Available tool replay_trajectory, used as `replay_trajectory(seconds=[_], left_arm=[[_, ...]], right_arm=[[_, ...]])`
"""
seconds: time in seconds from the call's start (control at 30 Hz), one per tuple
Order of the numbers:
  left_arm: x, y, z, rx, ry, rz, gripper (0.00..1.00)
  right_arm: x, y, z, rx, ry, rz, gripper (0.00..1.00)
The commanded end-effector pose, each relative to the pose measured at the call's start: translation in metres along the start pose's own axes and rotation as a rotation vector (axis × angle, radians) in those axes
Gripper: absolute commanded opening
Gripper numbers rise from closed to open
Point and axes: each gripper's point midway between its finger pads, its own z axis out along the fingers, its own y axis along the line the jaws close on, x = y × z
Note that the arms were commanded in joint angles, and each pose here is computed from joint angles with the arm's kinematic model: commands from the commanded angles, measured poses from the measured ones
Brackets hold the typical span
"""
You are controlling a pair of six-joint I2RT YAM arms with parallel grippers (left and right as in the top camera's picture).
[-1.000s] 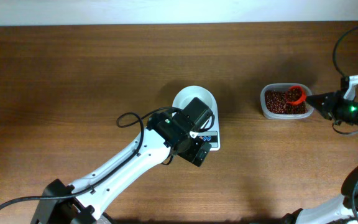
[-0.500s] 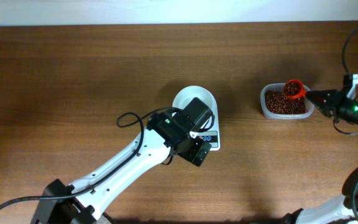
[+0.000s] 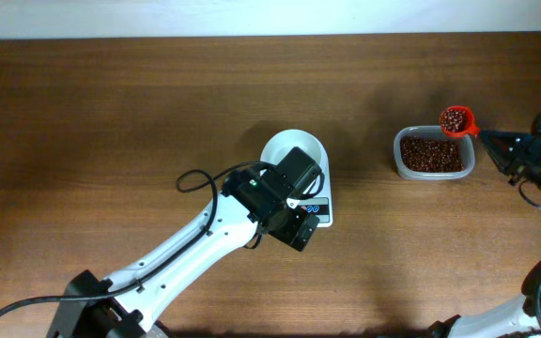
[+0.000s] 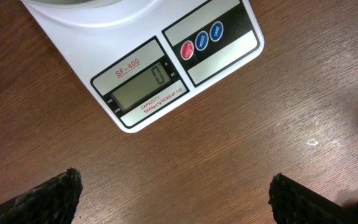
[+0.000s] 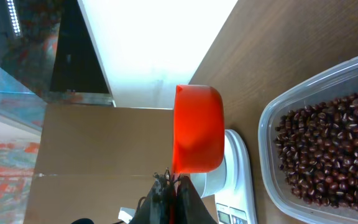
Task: Scoop item into bowl and weigh 50g on scale
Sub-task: 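Lift the filled scoop and carry it over the white bowl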
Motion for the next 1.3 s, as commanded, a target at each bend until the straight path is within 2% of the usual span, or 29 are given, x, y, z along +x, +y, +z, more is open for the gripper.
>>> replay_trajectory(seconds=[0.0, 0.23, 0.6, 0.93, 1.27], left_arm=[[0.001, 0.001, -0.002, -0.008, -0.007, 0.015, 0.99], [0.001, 0.001, -0.002, -0.008, -0.007, 0.015, 0.99], [0.001, 0.001, -0.002, -0.008, -0.007, 0.015, 0.99], [0.001, 0.001, -0.002, -0.008, -0.007, 0.015, 0.99], [0.001, 0.001, -0.002, -0.008, -0.007, 0.015, 0.99]], right_arm=[[0.005, 0.004, 0.006, -0.047, 0.021, 0.023, 0.04], [0.037, 0.013, 0.055, -0.052, 0.173, 0.010, 0.04], [0.118, 0.023, 0.148, 0.013, 0.474, -0.045, 0.04], [0.159, 0.013, 0.216, 0.176, 0.539, -0.200, 0.04], [0.158, 0.050, 0.237, 0.141, 0.527, -0.297, 0.04]])
